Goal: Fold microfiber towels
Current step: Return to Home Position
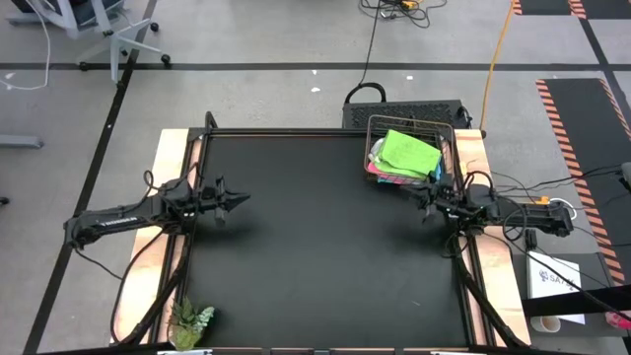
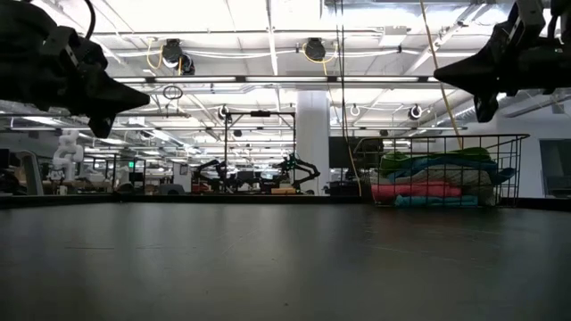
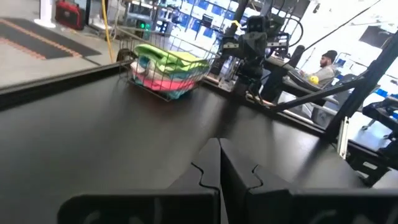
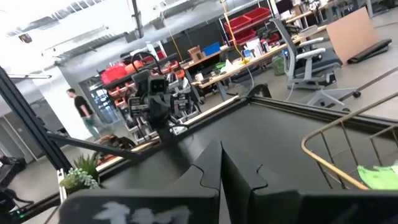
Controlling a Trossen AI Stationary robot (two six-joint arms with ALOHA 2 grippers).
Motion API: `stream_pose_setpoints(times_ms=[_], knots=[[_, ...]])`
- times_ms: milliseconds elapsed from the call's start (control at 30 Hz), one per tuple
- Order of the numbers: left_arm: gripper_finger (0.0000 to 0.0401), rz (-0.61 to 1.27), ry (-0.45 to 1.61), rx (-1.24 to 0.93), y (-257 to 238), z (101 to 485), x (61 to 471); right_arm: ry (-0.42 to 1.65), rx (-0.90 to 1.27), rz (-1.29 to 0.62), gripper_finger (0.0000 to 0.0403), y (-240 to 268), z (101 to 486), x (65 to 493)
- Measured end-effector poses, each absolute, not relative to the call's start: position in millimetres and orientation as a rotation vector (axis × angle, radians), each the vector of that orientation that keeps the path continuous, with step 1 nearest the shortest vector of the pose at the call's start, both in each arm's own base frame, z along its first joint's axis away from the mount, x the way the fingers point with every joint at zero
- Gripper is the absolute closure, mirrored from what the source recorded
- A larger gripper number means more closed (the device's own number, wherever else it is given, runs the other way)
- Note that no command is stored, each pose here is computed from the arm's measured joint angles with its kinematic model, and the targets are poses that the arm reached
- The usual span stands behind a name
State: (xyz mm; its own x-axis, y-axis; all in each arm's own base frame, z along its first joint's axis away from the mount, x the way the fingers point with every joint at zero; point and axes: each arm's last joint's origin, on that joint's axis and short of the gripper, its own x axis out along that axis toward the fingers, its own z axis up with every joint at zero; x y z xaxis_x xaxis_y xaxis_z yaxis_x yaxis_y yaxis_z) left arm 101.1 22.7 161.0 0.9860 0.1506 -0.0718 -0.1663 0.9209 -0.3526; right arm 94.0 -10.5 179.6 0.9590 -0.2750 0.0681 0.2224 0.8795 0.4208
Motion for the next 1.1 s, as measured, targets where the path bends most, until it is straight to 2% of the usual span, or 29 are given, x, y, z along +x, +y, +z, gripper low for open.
stream_pose_setpoints(times_ms=[333,567,767,1100], knots=[[0.0396,0.259,0.036,-0.359,25,160,100,-0.076,0.426,-0.271,0.0403,-11,175,94],[0.0394,0.263,0.031,-0.411,25,160,100,0.027,0.447,-0.285,0.0403,-10,166,94],[0.0377,0.263,0.028,-0.432,25,160,100,0.046,0.425,-0.288,0.0403,-10,165,96],[0.0375,0.263,0.027,-0.432,25,160,100,0.037,0.420,-0.258,0.0403,-9,166,96]])
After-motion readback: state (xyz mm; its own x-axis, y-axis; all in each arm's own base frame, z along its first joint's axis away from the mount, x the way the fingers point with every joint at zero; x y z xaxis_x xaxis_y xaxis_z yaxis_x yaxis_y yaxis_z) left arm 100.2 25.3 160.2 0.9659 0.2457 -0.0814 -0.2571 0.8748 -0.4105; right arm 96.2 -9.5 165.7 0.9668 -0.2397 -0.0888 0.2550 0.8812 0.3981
